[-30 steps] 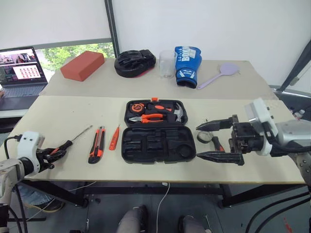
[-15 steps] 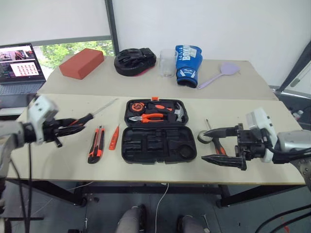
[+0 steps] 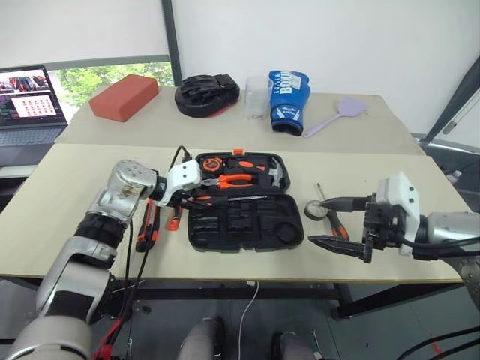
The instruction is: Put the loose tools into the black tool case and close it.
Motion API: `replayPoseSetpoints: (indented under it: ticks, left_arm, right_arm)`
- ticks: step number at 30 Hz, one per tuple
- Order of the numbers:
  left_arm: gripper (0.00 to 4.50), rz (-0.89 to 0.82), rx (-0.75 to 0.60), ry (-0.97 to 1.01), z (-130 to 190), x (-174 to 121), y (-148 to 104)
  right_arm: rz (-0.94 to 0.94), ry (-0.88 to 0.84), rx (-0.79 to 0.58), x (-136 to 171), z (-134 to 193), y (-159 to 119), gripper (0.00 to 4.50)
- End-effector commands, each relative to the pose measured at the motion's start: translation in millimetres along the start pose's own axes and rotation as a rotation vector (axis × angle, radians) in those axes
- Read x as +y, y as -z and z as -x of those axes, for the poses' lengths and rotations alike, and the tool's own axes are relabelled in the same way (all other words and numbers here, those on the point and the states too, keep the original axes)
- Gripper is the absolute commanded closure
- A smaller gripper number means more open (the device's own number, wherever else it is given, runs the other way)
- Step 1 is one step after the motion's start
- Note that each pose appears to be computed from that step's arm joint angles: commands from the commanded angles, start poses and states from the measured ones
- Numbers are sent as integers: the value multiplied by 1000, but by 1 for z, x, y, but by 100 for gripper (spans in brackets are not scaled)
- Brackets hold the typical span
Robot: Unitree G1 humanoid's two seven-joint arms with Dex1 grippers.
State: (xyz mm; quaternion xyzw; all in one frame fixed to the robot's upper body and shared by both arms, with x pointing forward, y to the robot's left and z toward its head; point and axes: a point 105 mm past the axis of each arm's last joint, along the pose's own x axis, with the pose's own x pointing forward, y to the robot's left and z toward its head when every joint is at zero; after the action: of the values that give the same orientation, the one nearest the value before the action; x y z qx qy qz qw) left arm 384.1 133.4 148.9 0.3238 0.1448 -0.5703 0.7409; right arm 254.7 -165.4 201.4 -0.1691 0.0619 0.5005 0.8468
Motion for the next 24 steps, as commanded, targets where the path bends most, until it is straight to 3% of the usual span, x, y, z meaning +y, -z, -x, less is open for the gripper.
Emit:
replayPoseSetpoints:
  ticks: [1,5,6,14,17,20,24]
  left_arm:
    - [355,-52,-37,-12,-1,10,-18]
    - [355,-53,-46,-5,-5,11,-20]
    - [275,-51,-48,-6,-5,12,-20]
    - [3,-38,-127,-32,0,18,-41]
    - [20,-12,-183,-27,6,18,-53]
    - [111,-16,-203,6,10,13,-59]
    - [264,-16,-183,-4,7,14,-55]
  right_arm:
    - [32,36,-33,0,6,-12,0]
    - [30,45,-41,-1,6,-13,0]
    - [30,46,-42,-1,6,-13,0]
    - [27,44,-55,0,3,-15,0]
    - [20,45,-67,0,2,-16,0]
    - [15,45,-68,1,1,-14,0]
    - [17,44,-69,-2,-1,-14,0]
